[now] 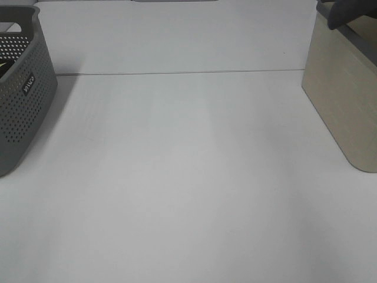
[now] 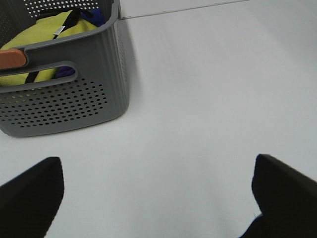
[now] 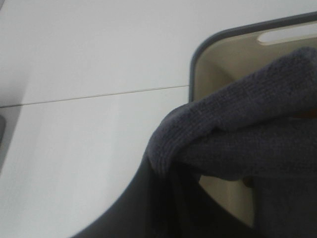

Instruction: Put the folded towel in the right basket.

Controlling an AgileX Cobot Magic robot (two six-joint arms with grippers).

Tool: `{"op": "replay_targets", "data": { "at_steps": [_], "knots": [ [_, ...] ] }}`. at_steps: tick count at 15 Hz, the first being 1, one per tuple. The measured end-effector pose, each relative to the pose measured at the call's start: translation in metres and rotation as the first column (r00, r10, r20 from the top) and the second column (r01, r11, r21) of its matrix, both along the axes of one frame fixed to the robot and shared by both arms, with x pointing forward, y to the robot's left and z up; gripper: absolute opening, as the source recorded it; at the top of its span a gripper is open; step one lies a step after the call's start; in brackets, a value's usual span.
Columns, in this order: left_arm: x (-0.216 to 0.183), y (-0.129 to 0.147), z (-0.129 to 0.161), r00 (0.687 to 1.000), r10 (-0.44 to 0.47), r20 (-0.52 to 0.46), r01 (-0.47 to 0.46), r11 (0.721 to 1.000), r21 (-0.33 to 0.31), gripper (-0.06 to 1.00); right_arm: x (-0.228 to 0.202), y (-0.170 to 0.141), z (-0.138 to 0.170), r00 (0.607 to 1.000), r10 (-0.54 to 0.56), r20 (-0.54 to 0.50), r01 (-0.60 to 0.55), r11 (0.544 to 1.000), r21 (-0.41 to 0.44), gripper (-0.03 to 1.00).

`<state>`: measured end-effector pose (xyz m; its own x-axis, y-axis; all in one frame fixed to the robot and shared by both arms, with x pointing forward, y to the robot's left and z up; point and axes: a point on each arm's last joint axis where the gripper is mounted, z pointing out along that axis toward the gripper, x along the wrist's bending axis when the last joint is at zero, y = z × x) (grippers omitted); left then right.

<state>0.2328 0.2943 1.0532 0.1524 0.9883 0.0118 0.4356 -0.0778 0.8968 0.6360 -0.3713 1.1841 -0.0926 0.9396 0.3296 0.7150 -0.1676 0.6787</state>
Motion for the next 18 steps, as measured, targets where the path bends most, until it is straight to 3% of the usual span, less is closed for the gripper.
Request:
{"op": "replay_targets", "data": {
  "at_steps": [2,7,8,9,12,13,18],
  "knots": [
    [0.000,0.000,0.000,1.000,0.000,0.000,0.000,1.000,0.000,0.98,-0.004,-0.021,-0.017,0.997,-0.056,-0.061,0.057,0.998,0.012,0.04],
    [0.000,0.000,0.000,1.000,0.000,0.000,0.000,1.000,0.000,0.98,-0.003,-0.035,-0.067,0.965,-0.156,-0.209,0.153,0.988,-0.034,0.06],
    [0.000,0.000,0.000,1.000,0.000,0.000,0.000,1.000,0.000,0.98,-0.002,-0.038,-0.074,0.956,-0.182,-0.228,0.175,0.983,-0.054,0.10],
    [0.000,0.000,0.000,1.000,0.000,0.000,0.000,1.000,0.000,0.98,0.000,-0.042,-0.080,0.946,-0.209,-0.248,0.197,0.978,-0.071,0.28],
    [0.000,0.000,0.000,1.000,0.000,0.000,0.000,1.000,0.000,0.98,0.001,-0.042,-0.080,0.946,-0.220,-0.238,0.209,0.975,-0.071,0.60],
    [0.000,0.000,0.000,1.000,0.000,0.000,0.000,1.000,0.000,0.98,0.001,-0.043,-0.080,0.947,-0.221,-0.235,0.210,0.975,-0.071,0.66],
    [0.000,0.000,0.000,1.000,0.000,0.000,0.000,1.000,0.000,0.98,-0.008,-0.039,-0.061,0.956,-0.223,-0.189,0.213,0.974,-0.073,0.71]
  ]
}}
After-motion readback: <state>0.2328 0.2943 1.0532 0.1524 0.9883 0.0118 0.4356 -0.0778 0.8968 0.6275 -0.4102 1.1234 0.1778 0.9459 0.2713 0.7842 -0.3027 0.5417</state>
